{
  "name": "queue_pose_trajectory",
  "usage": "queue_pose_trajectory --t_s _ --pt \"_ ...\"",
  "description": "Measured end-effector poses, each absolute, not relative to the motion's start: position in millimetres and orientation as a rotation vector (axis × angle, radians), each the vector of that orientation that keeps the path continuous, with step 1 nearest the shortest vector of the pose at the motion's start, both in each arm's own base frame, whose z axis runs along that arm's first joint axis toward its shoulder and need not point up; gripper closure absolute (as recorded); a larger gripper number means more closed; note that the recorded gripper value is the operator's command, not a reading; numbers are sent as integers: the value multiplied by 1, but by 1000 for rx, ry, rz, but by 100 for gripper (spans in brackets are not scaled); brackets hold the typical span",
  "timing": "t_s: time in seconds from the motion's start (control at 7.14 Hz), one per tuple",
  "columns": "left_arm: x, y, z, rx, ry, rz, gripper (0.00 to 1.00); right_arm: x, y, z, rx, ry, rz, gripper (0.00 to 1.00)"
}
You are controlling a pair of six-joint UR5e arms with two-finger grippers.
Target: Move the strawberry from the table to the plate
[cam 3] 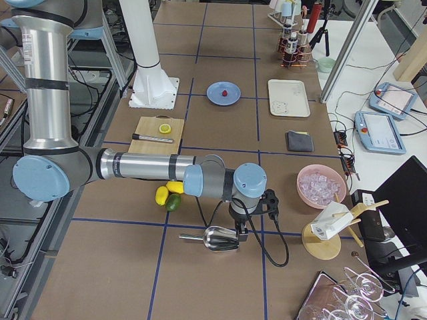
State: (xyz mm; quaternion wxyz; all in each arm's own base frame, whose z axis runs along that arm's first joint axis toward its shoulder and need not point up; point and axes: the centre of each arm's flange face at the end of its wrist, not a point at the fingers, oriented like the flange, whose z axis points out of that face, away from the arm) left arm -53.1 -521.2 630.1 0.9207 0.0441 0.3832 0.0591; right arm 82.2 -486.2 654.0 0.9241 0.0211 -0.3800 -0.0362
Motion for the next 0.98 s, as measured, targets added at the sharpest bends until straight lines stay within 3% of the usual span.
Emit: queue_pose_trajectory --t_s 0.98 --pt "-53 -522 629 80 789 91 0 82 -490 653 26 -779 46 0"
